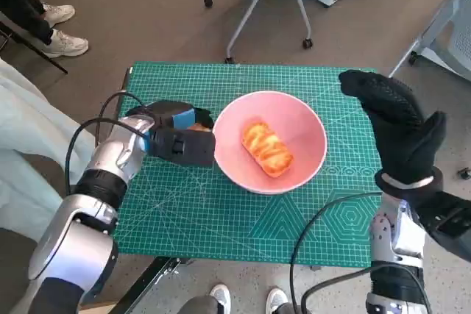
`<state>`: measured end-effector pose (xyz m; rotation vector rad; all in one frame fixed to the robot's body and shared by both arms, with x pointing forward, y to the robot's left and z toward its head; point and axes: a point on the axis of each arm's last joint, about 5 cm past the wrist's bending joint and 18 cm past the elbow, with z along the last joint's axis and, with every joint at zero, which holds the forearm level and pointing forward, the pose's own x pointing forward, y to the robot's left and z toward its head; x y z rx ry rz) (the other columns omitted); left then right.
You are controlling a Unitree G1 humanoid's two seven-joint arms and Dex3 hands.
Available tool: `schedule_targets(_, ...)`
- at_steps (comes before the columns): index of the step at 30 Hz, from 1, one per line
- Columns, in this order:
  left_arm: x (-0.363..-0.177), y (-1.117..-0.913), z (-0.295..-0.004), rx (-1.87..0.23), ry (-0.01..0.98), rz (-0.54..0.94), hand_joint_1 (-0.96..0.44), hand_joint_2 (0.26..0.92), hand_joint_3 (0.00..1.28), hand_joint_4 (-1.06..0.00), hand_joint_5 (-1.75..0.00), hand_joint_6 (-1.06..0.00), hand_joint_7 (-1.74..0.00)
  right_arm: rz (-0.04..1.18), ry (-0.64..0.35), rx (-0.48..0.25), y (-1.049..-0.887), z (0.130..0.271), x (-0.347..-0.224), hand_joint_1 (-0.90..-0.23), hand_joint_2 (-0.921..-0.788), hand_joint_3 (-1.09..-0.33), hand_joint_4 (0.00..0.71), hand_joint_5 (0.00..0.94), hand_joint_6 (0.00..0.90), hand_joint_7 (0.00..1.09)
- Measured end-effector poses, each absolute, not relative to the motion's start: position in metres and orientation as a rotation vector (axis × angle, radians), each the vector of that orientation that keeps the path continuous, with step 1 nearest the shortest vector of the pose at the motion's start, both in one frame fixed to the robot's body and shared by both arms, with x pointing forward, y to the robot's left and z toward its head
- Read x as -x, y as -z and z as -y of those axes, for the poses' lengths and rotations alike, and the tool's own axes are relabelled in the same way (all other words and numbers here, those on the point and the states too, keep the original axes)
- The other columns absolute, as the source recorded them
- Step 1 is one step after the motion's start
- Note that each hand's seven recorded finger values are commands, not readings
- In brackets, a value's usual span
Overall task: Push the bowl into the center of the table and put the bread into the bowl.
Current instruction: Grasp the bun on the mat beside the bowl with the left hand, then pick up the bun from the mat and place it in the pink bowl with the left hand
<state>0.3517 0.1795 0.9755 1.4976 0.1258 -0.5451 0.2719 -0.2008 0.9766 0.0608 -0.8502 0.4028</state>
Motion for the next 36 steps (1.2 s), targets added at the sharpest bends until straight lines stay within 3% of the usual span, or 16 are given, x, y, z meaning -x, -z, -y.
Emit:
schedule_targets(6,-0.352,-0.988,-0.189,-1.493,0.504,-0.118,0.0,0.919,0.09,-0.63,-1.35,-0.66,-1.0,0.847,-0.397,-0.06,-0.976,0.202,-0.271,-0.706,-0.921,-0.731,0.21,0.001,0.112,0.41)
schedule_targets(16,-0.347,-1.034,-0.202,-1.398,0.339,0.048,0.0,0.918,0.09,-0.64,-1.36,-0.68,-0.97,0.843,-0.389,-0.054,-0.975,0.205,-0.271,-0.703,-0.921,-0.731,0.21,0.001,0.118,0.4)
schedule_targets(25,-0.326,-1.066,-0.195,-1.327,0.23,0.271,0.0,0.917,0.06,-0.71,-1.21,-0.63,-1.09,0.842,-0.389,-0.046,-0.976,0.207,-0.271,-0.697,-0.921,-0.733,0.21,0.001,0.121,0.39)
schedule_targets(36,-0.296,-1.079,-0.168,-1.284,0.237,0.521,0.0,0.91,0.03,-0.8,-1.05,-0.66,-1.14,0.839,-0.387,-0.032,-0.978,0.21,-0.271,-0.693,-0.921,-0.735,0.213,0.002,0.13,0.38)
